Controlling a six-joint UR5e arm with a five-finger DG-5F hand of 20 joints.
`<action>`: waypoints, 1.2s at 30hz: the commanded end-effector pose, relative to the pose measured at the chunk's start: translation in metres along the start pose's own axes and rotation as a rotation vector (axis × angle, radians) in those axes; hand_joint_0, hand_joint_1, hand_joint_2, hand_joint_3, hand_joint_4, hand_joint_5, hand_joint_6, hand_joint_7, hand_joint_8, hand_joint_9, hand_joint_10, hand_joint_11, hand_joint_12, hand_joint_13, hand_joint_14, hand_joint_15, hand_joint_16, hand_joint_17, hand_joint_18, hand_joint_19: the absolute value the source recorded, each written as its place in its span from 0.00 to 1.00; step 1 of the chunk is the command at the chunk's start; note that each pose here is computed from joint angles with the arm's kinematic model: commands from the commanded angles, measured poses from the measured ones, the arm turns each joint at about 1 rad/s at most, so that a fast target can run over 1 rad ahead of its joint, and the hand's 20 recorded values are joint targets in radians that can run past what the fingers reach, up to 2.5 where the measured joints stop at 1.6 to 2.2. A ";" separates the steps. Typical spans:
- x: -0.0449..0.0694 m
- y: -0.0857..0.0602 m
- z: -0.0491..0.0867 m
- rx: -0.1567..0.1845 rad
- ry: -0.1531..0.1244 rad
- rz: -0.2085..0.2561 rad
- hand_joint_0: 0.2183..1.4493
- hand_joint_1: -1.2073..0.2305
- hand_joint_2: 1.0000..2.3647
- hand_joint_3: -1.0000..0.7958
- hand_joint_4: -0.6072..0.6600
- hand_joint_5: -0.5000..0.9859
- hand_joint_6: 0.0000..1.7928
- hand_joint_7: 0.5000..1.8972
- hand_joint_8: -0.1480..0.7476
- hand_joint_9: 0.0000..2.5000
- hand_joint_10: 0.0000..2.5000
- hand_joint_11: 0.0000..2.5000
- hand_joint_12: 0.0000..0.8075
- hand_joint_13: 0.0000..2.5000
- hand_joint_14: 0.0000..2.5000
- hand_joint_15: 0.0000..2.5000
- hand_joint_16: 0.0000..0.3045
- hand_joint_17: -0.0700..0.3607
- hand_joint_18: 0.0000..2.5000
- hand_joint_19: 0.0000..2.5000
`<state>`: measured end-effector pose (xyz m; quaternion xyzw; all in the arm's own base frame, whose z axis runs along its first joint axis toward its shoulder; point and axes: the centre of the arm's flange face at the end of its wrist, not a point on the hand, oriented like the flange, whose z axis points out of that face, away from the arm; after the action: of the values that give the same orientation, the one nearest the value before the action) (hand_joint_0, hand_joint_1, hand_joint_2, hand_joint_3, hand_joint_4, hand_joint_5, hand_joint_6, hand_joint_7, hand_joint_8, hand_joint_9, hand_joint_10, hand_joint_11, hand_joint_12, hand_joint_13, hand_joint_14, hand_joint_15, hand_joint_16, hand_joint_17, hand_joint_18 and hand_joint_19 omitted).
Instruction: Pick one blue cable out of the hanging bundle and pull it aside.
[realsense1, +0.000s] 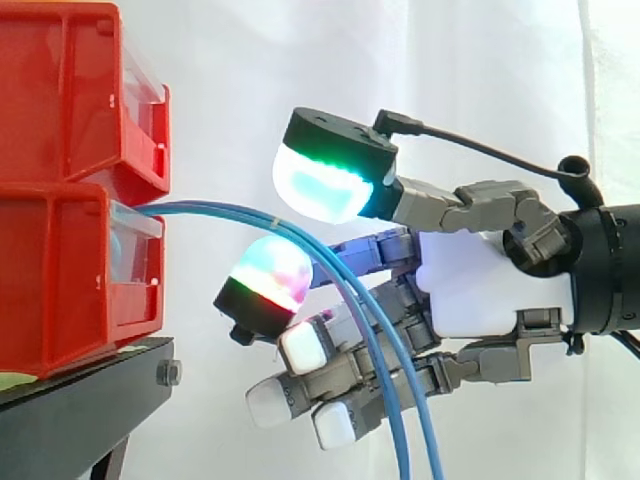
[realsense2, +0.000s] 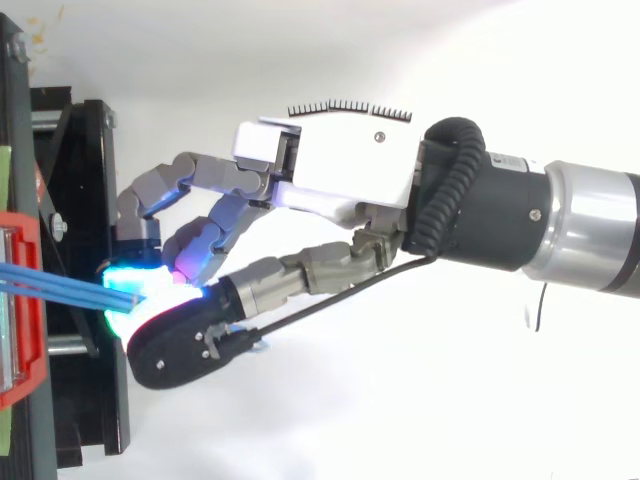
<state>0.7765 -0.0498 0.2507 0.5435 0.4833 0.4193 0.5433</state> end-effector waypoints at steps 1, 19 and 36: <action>-0.001 0.000 0.000 0.000 -0.001 0.000 0.24 0.44 0.00 0.28 0.58 0.27 0.48 0.43 0.57 0.42 0.00 0.16 0.45 0.29 0.01 0.16 0.16 0.41 0.29 0.24; -0.003 0.008 -0.002 0.000 -0.003 0.000 0.50 0.16 0.00 0.29 0.44 0.26 0.51 0.62 0.50 0.40 0.01 0.18 0.39 0.30 0.01 0.16 0.14 0.38 0.30 0.23; -0.004 0.007 -0.003 0.006 -0.002 -0.002 0.32 0.19 0.00 0.28 0.52 0.25 0.52 0.36 0.49 0.43 0.01 0.20 0.39 0.32 0.01 0.18 0.13 0.37 0.31 0.23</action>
<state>0.7734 -0.0528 0.2584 0.5454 0.4838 0.4170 0.5428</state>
